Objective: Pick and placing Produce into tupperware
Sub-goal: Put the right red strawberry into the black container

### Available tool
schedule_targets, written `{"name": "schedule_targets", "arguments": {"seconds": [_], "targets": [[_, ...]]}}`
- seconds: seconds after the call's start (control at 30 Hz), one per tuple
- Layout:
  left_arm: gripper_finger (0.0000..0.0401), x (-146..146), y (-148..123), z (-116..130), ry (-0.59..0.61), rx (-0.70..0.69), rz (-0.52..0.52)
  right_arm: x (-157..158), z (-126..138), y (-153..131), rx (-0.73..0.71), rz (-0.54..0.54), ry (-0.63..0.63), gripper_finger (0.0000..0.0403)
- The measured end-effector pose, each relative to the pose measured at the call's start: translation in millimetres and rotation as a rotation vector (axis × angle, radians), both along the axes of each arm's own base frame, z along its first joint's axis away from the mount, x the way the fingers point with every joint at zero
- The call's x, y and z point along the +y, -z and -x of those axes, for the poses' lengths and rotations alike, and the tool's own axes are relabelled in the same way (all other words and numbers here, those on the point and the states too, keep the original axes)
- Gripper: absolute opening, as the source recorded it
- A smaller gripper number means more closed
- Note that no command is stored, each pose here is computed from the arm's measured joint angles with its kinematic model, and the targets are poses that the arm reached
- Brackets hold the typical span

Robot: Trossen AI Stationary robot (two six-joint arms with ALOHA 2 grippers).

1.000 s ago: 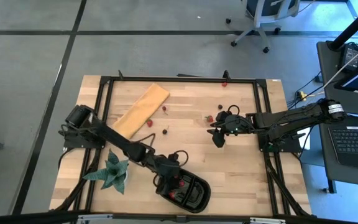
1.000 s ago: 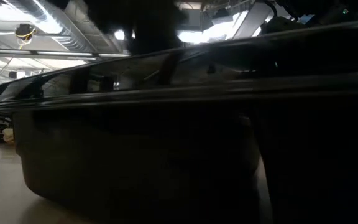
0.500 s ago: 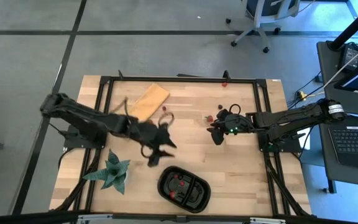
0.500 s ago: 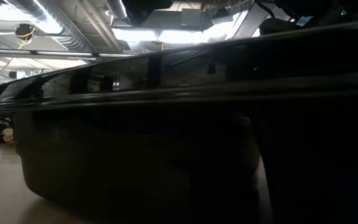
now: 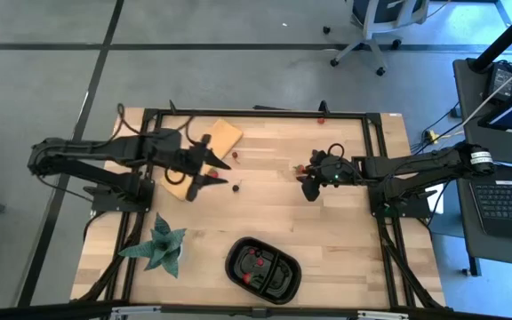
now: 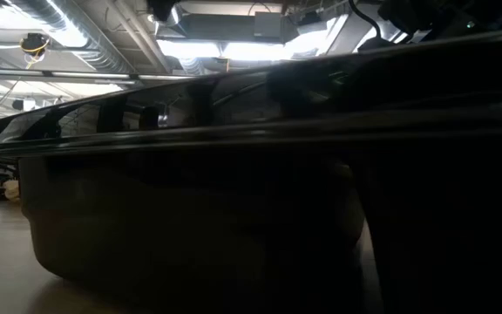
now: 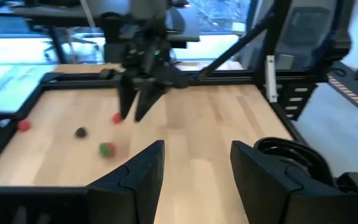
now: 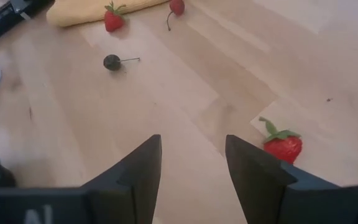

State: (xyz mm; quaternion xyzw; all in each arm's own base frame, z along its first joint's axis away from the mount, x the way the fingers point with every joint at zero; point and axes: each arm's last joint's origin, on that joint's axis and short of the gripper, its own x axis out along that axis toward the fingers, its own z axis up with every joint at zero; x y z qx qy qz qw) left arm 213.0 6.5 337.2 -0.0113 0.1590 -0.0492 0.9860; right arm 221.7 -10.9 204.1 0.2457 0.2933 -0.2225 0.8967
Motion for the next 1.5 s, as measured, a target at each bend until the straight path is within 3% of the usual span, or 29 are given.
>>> {"name": "schedule_targets", "arguments": {"seconds": [0.3, 0.63, 1.03, 1.3, 1.5], "targets": [[0.0178, 11, 42, 41, -0.084, -0.073, 0.023, -3, 0, 0, 0.031, 0.076, -0.053, 0.0181], [0.0178, 10, 86, 58, -0.103, -0.123, 0.055, -13, 0, -7, 0.079, 0.093, -0.030, 0.0181], [0.0178, 17, 137, 71, -0.190, -0.137, 0.166, -29, -40, -46, 0.281, 0.136, -0.061, 0.0181], [0.0178, 18, 158, 75, -0.213, -0.081, 0.201, -48, -47, -17, 0.466, -0.054, 0.094, 0.0181], [0.0178, 18, 156, 75, -0.211, -0.100, 0.199, -59, -57, 9, 0.537, -0.094, 0.127, 0.0181]]}}
